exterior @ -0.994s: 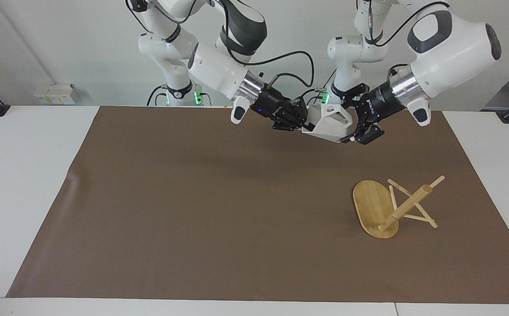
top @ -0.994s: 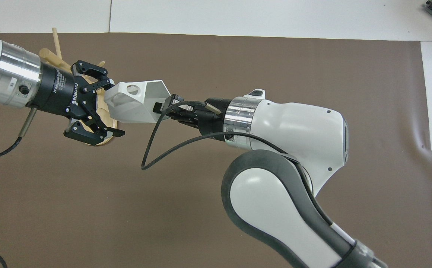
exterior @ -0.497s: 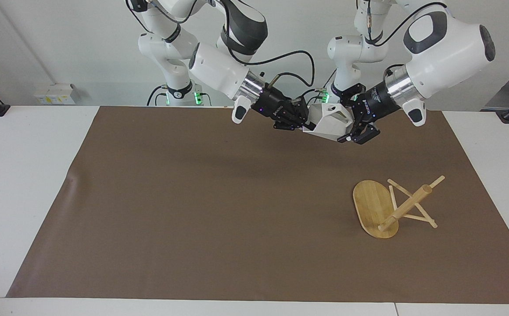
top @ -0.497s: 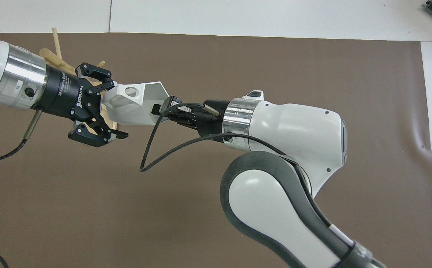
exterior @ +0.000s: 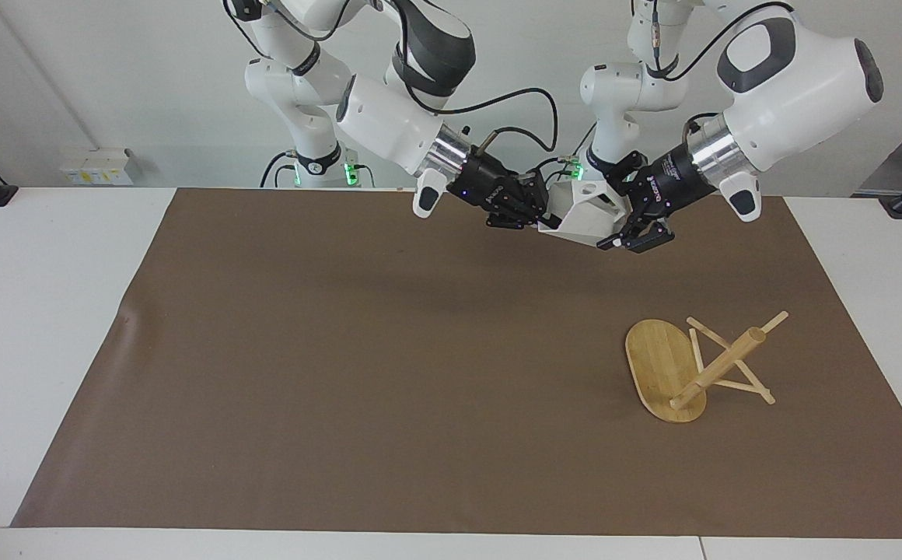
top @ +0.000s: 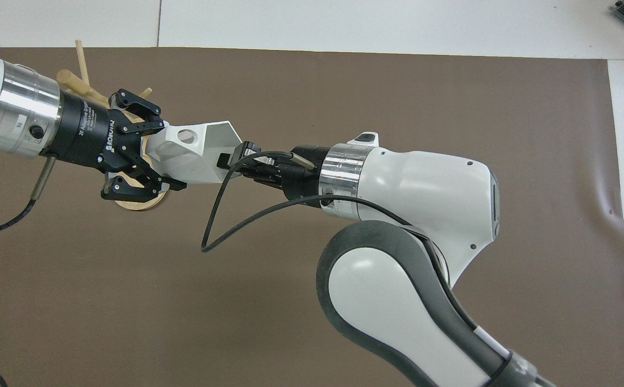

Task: Hang cup on rack
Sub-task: 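Grasp the cup with the left gripper near the wooden mug tree, then hold the cup with the left gripper while the right gripper withdraws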

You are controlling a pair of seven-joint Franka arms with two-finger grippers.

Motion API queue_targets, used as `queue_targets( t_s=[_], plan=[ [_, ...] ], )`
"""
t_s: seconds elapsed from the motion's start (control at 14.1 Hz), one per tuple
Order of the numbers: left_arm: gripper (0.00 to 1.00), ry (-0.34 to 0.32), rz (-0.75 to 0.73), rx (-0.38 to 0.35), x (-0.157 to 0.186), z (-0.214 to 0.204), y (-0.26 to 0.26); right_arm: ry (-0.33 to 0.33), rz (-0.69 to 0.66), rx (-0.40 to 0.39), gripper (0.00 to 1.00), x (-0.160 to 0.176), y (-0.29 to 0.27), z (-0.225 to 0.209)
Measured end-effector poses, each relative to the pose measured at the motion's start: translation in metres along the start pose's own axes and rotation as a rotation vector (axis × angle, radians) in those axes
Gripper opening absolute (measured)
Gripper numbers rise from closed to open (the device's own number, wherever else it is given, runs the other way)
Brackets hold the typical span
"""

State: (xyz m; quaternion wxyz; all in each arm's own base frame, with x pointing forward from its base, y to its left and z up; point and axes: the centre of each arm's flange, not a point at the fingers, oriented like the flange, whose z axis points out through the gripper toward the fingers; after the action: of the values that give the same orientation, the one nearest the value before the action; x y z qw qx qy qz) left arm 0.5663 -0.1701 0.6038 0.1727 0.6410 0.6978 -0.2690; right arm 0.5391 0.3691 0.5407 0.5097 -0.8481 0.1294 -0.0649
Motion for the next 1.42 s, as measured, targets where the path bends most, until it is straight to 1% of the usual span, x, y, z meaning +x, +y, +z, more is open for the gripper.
queue_targets(
  t_s=[0.21, 0.28, 0.35, 0.5, 0.64, 0.71, 0.85, 1.21, 1.42],
  plan=[
    [0.72, 0.0, 0.0, -0.003, 0.0, -0.002, -0.001, -0.001, -0.002, 0.002, 0.04, -0.001, -0.001, 0.0],
    [0.72, -0.002, -0.006, -0.003, 0.0, -0.002, -0.002, 0.002, 0.003, 0.001, 0.12, 0.0, 0.0, 0.0],
    [0.72, -0.002, -0.009, -0.006, -0.001, -0.004, -0.004, 0.003, 0.007, 0.0, 0.21, 0.001, 0.001, 0.0],
    [0.72, -0.003, -0.012, -0.012, -0.001, -0.008, -0.008, 0.004, 0.019, -0.001, 0.46, 0.002, 0.003, 0.0],
    [0.72, -0.003, -0.025, -0.018, 0.002, -0.008, -0.009, 0.005, 0.03, -0.001, 0.66, 0.003, 0.003, 0.0],
    [0.72, -0.008, -0.056, -0.041, 0.006, -0.007, -0.007, 0.005, 0.033, -0.001, 0.81, 0.003, 0.003, 0.0],
    [0.72, -0.024, -0.136, -0.112, 0.019, -0.006, 0.002, 0.005, 0.035, -0.001, 1.0, 0.003, 0.003, 0.0],
    [0.72, -0.048, -0.291, -0.222, 0.047, 0.007, 0.011, 0.01, 0.041, -0.013, 1.0, 0.004, 0.01, 0.002],
    [0.72, -0.064, -0.407, -0.268, 0.061, 0.016, 0.017, 0.033, -0.016, -0.077, 1.0, 0.013, 0.022, -0.001]
  ],
)
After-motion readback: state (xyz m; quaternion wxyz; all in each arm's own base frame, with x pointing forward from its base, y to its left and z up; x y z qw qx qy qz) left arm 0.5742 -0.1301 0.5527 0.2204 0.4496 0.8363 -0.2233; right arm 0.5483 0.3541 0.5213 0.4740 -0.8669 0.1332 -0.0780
